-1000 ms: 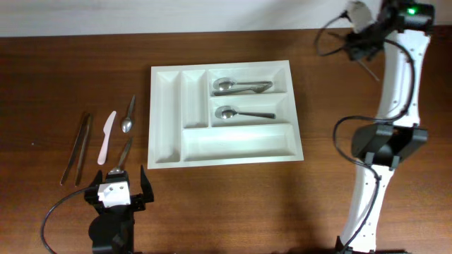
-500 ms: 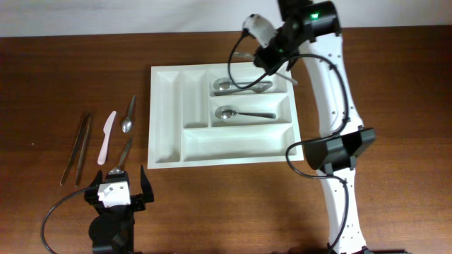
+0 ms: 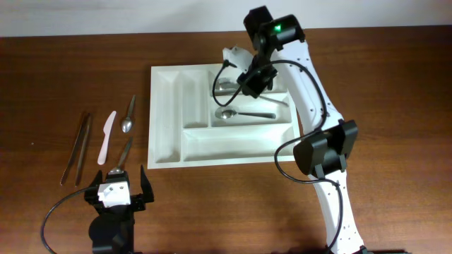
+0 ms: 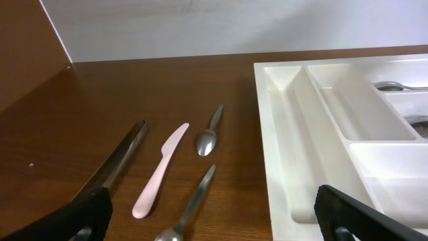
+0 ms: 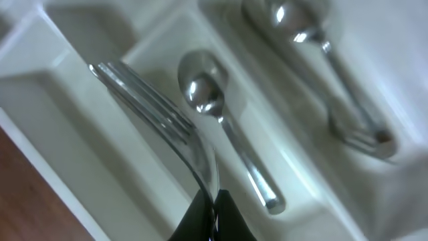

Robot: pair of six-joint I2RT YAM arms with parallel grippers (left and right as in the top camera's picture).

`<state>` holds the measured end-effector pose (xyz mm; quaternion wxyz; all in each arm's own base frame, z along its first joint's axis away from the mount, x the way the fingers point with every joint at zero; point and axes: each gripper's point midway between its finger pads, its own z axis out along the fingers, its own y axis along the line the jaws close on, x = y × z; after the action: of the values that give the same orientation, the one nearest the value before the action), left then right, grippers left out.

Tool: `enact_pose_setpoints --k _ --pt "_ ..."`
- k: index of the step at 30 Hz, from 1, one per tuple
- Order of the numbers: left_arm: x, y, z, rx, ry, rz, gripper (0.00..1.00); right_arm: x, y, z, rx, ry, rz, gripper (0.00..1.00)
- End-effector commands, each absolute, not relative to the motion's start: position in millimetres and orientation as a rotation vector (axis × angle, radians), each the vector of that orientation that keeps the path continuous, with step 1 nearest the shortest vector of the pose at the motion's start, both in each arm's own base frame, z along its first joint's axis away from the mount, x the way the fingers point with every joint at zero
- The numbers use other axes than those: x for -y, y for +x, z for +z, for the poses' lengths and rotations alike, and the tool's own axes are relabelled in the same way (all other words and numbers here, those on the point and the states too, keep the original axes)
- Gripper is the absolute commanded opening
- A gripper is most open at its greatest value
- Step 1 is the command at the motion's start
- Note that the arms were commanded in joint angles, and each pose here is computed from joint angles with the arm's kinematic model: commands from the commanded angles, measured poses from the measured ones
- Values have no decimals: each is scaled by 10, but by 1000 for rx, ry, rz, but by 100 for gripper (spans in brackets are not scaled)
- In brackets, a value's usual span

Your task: Pack container

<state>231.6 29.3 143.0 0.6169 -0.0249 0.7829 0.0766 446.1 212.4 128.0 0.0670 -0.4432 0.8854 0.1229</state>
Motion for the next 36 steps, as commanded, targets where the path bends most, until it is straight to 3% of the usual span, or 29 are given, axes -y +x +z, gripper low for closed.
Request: enact_pose_setpoints --k 1,12,26,27,29,32,36 --pt "-289 2318 1425 -1800 -41 184 99 -2088 4411 1138 -2683 -1387 367 4" --pt "-289 2318 1425 -1800 -41 184 99 -2057 4211 634 -2694 -1579 436 4" --pt "-290 2318 1425 -1800 -41 184 99 -2141 4244 480 -2606 -1651 465 4" --pt "-289 2318 1425 -1800 -41 184 99 -2156 4239 483 -2603 -1651 475 9" --pt "-290 2318 1425 -1800 -41 184 99 -2180 4227 484 -2599 -1656 479 44" --pt "-289 2318 1425 -1800 -41 184 99 -2199 4218 488 -2595 -1662 479 52" --pt "-289 2318 1425 -1800 -41 184 99 -2226 4305 613 -2597 -1594 461 53"
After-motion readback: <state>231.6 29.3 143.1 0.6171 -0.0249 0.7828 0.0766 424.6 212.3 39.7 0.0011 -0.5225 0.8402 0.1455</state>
